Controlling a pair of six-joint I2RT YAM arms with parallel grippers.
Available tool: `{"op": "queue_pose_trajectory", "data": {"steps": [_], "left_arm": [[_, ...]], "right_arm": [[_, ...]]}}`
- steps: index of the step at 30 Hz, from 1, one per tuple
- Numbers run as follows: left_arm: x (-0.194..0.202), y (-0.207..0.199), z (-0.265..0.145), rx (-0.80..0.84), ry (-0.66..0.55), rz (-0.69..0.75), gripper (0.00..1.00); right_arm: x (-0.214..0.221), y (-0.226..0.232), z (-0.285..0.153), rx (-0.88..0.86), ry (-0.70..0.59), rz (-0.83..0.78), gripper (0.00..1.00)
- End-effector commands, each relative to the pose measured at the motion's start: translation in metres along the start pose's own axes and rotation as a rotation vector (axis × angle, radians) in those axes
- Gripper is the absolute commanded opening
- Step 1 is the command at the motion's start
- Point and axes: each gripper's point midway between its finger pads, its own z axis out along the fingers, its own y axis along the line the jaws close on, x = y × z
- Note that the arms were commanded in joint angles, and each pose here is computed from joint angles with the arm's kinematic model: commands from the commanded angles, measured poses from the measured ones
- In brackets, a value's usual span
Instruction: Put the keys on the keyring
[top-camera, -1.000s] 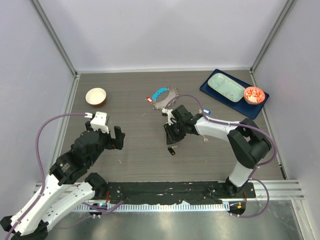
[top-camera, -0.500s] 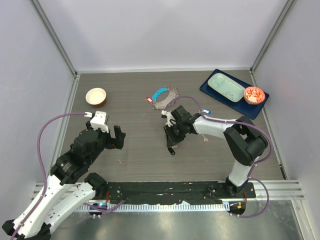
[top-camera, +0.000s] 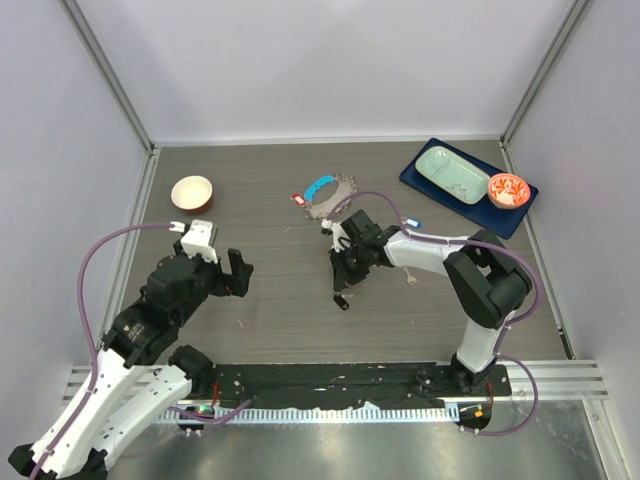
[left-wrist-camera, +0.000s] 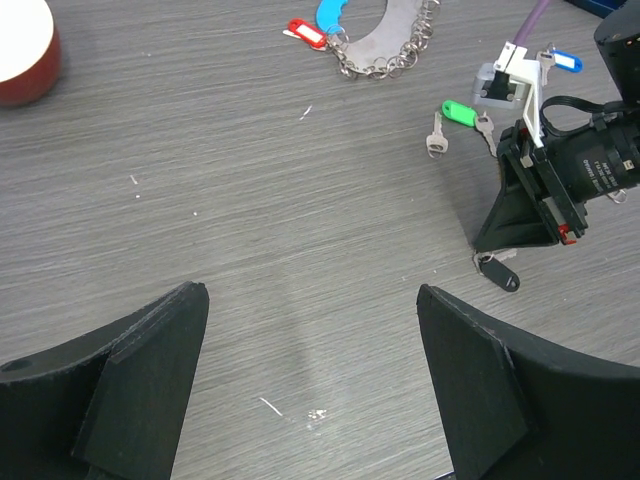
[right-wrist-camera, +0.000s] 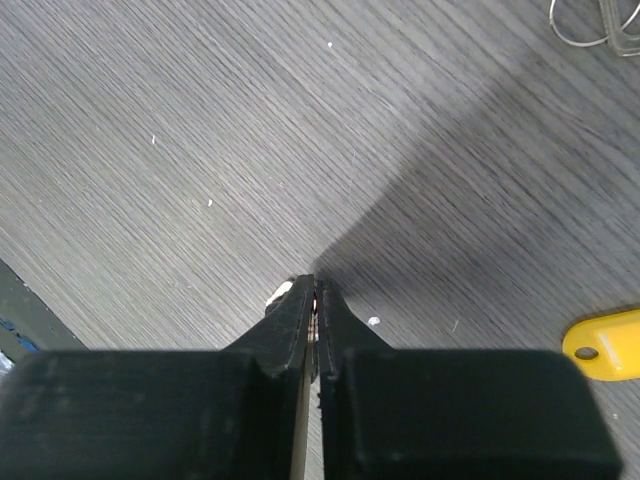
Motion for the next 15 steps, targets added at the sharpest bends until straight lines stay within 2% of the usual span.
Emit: {"op": "queue_pose_trajectory", "data": {"steps": [1,3,10,11,12,14,15], "left_arm": [[-0.008,-0.007,0.003,0.042,-0.029,-0.003,0.89],[-0.008,-0.008,0.004,0.053,-0.028,-0.007,0.90],[-0.006,-0.022,0.007,0.129,-0.024,-0.041,0.90],[-0.008,-0.025,0.008,0.144,-0.028,-0.049,0.90],[-0.008,-0.029,0.008,0.162,-0.023,-0.053,0.91],[-0.008,-0.041,0.010,0.224,-0.017,-0.059,0.91],[-0.008,-0.045,0.010,0.243,-0.015,-0.069,0.90]], "right_arm": [[-0.010,0.001,-0.001,-0.001,-0.027,-0.027,0.05],[-0.014,0.004,-0.007,-0.008,-0.055,-0.045,0.01],[-0.042,0.031,-0.041,-0.060,-0.310,-0.211,0.01],[-0.034,0.029,-0.041,-0.050,-0.323,-0.221,0.01],[-0.051,0.041,-0.058,-0.064,-0.428,-0.268,0.01],[-0.043,0.043,-0.061,-0.063,-0.470,-0.306,0.01],[-0.055,0.053,-0.078,-0.073,-0.564,-0.345,0.01]]}}
